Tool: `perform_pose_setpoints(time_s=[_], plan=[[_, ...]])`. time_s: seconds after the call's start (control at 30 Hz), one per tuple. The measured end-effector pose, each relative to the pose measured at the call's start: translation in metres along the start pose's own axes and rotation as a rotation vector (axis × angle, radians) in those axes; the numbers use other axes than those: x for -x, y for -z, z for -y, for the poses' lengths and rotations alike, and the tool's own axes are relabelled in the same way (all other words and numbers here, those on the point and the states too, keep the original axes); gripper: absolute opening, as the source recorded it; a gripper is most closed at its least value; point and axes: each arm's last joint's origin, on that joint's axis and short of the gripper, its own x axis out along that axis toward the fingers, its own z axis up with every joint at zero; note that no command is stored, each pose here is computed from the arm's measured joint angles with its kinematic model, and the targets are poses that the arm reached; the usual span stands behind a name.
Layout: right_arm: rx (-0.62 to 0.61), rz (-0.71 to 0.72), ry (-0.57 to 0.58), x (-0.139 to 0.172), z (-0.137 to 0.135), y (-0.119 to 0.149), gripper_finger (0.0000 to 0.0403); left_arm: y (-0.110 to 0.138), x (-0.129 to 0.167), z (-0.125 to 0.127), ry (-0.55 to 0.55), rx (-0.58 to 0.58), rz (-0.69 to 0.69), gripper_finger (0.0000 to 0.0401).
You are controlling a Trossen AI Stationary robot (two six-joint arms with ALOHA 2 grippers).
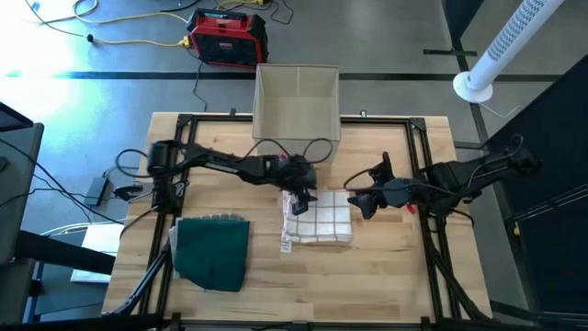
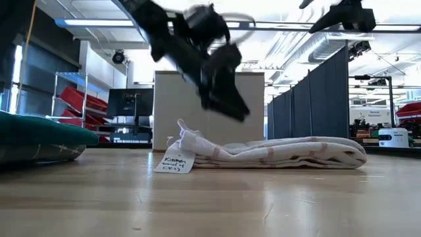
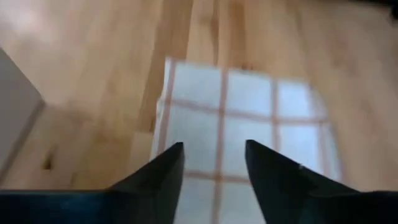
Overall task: Fold towel
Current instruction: Stack the folded white patterned kitchen towel on top of the folded green kitchen towel
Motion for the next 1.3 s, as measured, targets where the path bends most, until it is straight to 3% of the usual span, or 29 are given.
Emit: perform_pose_setpoints(time_s=[0.13,0.27,0.53,0.67,0.8,0.87,1.03,1.17,1.3], plan=[[-0.001,0.022,-0.004,0.002,-0.004,0.006,0.0204,0.016,-0.019,-0.010,-0.075,-0.019,-0.065,0.0231],[-0.003,0.030,-0.010,0.004,-0.006,0.012,0.0204,0.023,-0.027,-0.014,-0.193,-0.019,-0.096,0.0238],[0.017,0.032,-0.022,0.008,-0.009,0.020,0.0204,0.042,-0.043,-0.014,-0.181,-0.045,-0.208,0.0215],[0.018,0.051,-0.014,0.008,-0.009,0.019,0.0204,0.051,-0.046,-0.004,-0.199,-0.044,-0.290,0.0148],[0.024,0.072,0.003,0.008,-0.008,0.019,0.0204,0.050,-0.046,0.006,-0.208,-0.024,-0.295,0.0033],[0.027,0.084,0.013,0.008,-0.007,0.019,0.0204,0.045,-0.045,0.011,-0.212,-0.006,-0.299,0.0014],[0.069,0.092,0.038,0.008,-0.005,0.019,0.0204,0.020,-0.024,0.029,-0.201,0.060,-0.325,0.0014],[0.102,0.090,0.050,0.008,-0.004,0.019,0.0204,-0.018,0.023,0.051,-0.186,0.116,-0.246,0.0014],[0.139,0.099,0.083,0.008,-0.001,0.019,0.0204,-0.033,0.069,0.075,-0.111,0.139,-0.223,0.0014]])
